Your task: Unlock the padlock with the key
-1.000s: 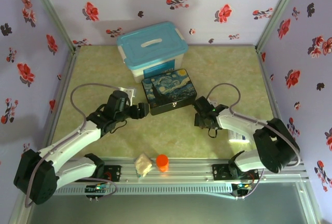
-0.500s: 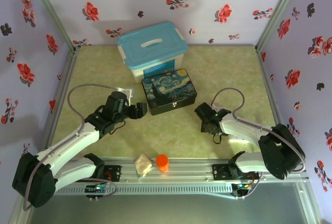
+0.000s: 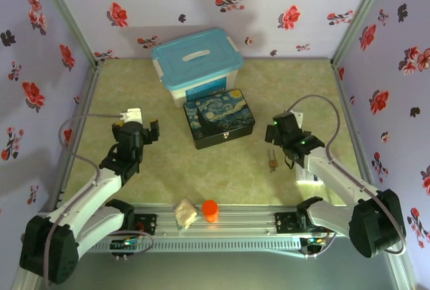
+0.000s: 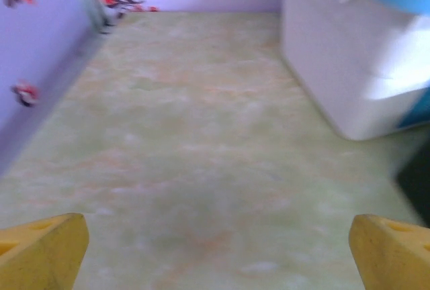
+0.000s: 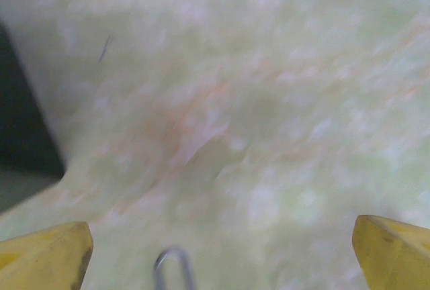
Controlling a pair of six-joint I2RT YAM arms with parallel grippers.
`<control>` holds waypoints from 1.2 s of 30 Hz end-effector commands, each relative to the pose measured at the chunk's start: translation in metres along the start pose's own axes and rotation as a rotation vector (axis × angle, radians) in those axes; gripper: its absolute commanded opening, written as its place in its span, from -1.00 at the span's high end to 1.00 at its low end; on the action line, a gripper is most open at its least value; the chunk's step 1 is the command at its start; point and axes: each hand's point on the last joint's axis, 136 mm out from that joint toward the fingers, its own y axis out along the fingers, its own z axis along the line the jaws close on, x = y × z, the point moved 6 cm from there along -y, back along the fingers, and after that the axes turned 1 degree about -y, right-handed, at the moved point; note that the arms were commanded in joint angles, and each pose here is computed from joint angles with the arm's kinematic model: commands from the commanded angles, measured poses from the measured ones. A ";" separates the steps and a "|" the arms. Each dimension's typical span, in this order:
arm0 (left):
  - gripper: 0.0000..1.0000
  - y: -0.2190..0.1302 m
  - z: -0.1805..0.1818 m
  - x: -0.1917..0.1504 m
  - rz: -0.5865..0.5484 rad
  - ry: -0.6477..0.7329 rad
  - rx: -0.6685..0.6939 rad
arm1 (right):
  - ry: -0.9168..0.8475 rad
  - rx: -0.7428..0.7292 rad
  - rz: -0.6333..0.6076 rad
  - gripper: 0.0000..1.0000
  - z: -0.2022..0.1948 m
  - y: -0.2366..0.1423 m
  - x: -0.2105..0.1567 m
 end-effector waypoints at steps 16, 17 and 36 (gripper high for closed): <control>-0.99 0.079 0.062 -0.021 -0.083 -0.144 0.083 | 0.041 -0.237 -0.534 -0.99 -0.066 0.053 0.014; -0.99 0.083 0.059 -0.023 -0.086 -0.119 0.060 | 0.040 -0.228 -0.533 -0.99 -0.064 0.057 0.018; -0.99 0.107 0.053 -0.040 -0.062 -0.103 0.039 | 0.092 -0.079 -0.416 -0.98 -0.064 0.106 0.019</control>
